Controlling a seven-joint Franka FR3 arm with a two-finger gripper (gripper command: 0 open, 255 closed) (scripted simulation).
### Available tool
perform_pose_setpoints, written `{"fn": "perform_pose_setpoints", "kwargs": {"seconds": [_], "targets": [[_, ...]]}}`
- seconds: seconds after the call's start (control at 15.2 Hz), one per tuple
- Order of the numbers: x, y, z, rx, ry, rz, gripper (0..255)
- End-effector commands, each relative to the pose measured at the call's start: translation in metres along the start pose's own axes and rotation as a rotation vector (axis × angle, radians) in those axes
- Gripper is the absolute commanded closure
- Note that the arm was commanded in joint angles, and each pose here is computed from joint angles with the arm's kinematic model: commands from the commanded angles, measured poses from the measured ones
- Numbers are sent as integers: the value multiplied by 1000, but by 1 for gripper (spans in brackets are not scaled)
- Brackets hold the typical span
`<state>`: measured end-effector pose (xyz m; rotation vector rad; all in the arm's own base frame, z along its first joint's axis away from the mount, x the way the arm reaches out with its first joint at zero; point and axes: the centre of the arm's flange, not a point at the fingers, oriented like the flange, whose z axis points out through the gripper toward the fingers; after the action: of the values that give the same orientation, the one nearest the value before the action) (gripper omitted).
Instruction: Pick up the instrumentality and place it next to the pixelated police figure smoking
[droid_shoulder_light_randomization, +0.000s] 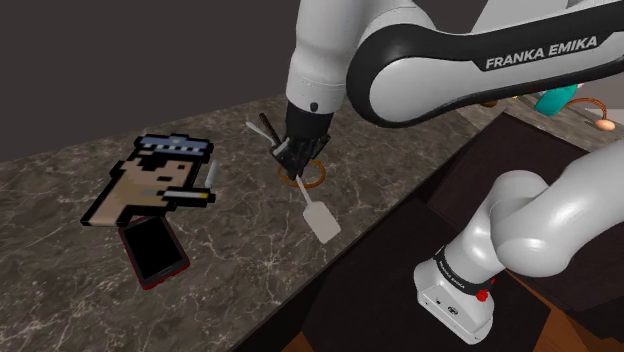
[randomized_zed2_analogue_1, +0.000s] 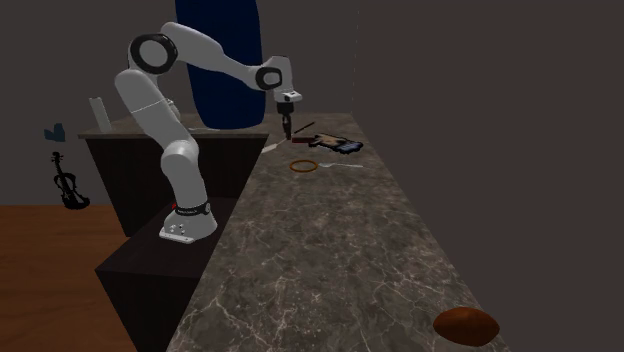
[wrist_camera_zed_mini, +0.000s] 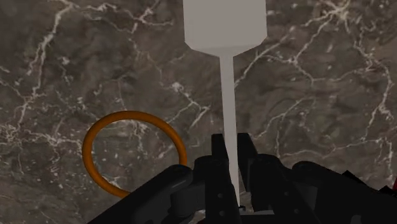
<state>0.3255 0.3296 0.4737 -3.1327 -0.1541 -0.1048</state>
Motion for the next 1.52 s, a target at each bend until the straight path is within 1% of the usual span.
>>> {"fn": "perform_pose_setpoints", "kwargs": {"seconds": [0.0, 0.46, 0.53, 1.45], "targets": [[-11, -26, -1, 0, 0, 1, 255], [-52, -109, -4, 0, 0, 1, 255], [-61, -129, -5, 0, 0, 1, 255], [-66, -129, 69, 0, 0, 1, 255]]}}
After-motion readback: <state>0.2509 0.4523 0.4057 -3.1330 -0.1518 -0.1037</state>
